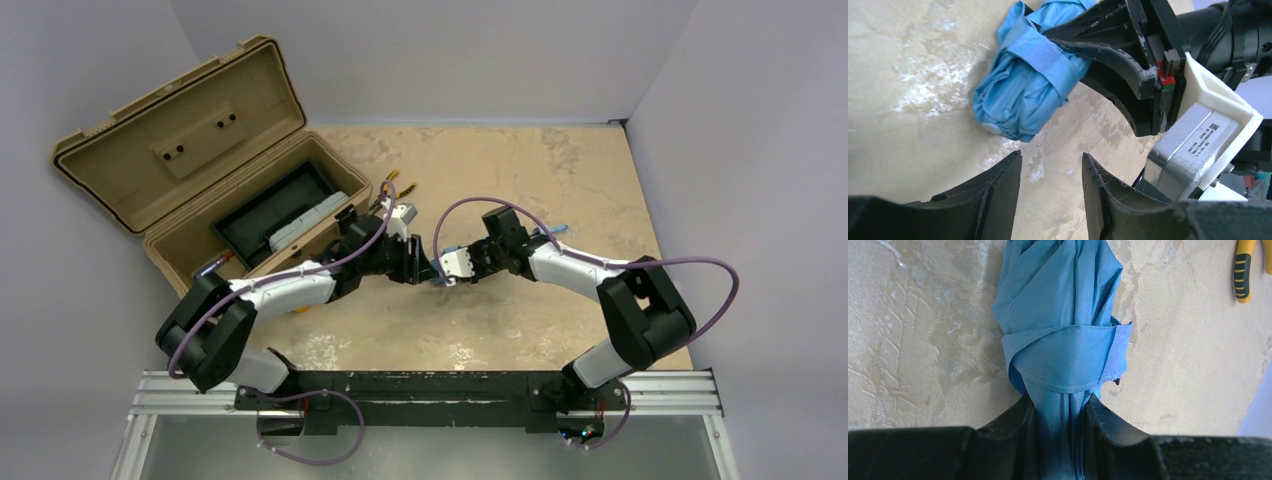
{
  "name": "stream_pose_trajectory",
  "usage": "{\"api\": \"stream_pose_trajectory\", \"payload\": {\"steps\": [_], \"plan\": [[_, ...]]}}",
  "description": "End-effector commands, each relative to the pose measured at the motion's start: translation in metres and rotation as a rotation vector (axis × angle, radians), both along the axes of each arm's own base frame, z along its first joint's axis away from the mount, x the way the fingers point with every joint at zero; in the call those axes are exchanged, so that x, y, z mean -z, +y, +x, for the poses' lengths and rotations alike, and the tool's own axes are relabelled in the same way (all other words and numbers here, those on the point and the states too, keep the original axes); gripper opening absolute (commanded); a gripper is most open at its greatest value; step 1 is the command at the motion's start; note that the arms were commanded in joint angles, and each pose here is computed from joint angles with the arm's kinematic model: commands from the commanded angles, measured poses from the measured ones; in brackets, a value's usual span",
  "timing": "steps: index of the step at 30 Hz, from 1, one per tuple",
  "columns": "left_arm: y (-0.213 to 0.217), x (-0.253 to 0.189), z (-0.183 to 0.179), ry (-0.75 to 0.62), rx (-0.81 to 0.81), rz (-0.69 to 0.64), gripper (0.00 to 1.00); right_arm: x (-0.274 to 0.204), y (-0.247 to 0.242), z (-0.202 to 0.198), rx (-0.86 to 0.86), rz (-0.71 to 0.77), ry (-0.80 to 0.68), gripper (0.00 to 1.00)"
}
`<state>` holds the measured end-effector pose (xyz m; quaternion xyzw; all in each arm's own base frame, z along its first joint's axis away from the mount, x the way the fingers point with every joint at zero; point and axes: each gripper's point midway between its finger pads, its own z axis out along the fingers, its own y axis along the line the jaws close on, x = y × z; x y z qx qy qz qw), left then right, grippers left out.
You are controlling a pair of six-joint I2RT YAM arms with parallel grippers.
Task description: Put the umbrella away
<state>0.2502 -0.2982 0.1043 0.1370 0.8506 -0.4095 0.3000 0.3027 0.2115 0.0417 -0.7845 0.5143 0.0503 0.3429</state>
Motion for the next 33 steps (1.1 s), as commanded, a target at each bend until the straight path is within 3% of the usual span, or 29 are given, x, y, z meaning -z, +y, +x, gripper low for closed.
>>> {"api": "stream_pose_trajectory", "payload": {"steps": [1, 19, 23, 33], "plan": [[-0.021, -0.022, 0.013, -0.05, -0.131, -0.089, 0.46, 0.045, -0.033, -0.04, 0.111, -0.115, 0.224, 0.0], [-0.052, 0.015, 0.013, 0.159, -0.506, -0.144, 0.43, 0.04, -0.029, -0.039, 0.14, -0.084, 0.236, 0.0], [-0.046, 0.036, 0.007, 0.276, -0.63, -0.046, 0.39, 0.037, -0.026, -0.038, 0.15, -0.071, 0.242, 0.0], [-0.062, 0.023, 0.006, 0.246, -0.6, -0.131, 0.38, 0.036, -0.027, -0.04, 0.159, -0.065, 0.242, 0.0]]}}
